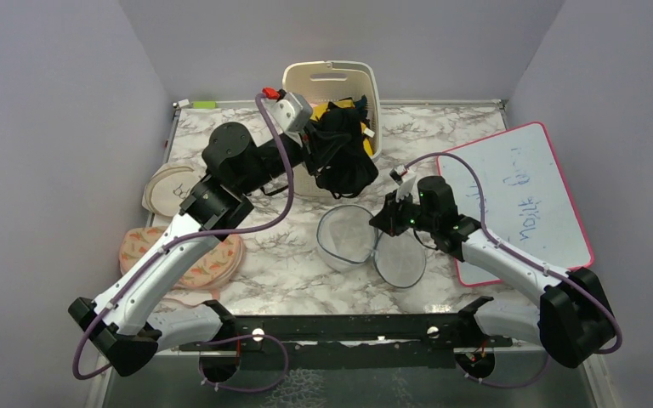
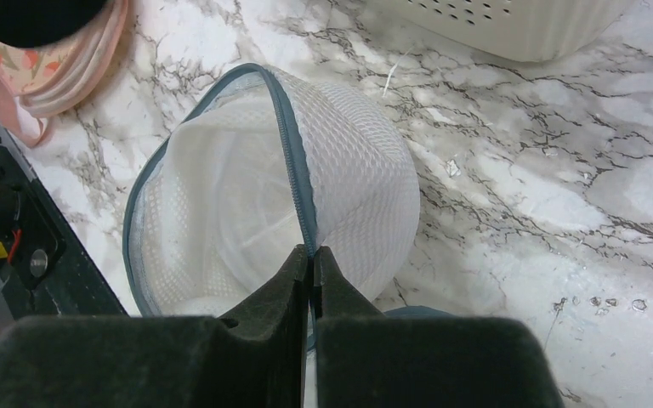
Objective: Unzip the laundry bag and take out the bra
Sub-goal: Pick up the bra from the laundry bag, then place the bra in the bin.
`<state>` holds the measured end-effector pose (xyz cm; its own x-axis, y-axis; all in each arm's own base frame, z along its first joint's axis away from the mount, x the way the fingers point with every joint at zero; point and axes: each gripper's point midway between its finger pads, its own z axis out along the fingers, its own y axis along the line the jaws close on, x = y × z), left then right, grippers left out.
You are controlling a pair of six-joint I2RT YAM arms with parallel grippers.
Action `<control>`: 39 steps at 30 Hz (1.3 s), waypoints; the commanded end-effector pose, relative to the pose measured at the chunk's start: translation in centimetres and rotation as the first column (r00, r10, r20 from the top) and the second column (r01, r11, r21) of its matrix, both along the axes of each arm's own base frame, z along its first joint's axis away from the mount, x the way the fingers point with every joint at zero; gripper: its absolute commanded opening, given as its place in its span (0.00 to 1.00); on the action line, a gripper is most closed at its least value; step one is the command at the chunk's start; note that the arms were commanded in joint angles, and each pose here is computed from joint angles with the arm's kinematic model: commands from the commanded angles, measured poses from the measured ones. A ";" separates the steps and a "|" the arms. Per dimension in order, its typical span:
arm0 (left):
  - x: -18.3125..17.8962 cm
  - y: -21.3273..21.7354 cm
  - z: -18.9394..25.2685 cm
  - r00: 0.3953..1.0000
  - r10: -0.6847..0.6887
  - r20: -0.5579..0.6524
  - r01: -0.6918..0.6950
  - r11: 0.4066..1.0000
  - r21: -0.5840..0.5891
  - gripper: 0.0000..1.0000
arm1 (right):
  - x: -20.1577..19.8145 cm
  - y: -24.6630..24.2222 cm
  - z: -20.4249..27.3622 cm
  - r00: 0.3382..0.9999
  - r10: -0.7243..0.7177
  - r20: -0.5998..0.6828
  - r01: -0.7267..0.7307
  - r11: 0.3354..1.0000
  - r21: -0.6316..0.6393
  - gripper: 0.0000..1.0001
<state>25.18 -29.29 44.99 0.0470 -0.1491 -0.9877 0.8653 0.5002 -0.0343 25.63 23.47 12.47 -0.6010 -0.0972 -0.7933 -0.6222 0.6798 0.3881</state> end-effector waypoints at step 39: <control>23.2 -2.1 -13.4 0.828 0.445 -0.341 -0.398 0.895 0.201 0.00 | -0.2 -0.7 0.7 0.998 -0.021 0.053 0.021 1.000 0.007 0.01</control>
<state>48.57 -30.33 37.31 -0.1149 -0.0256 -0.9931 0.4688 0.8800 -0.0769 25.06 22.99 12.30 -0.5949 -0.0937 -0.7984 -0.6211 0.6841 0.3825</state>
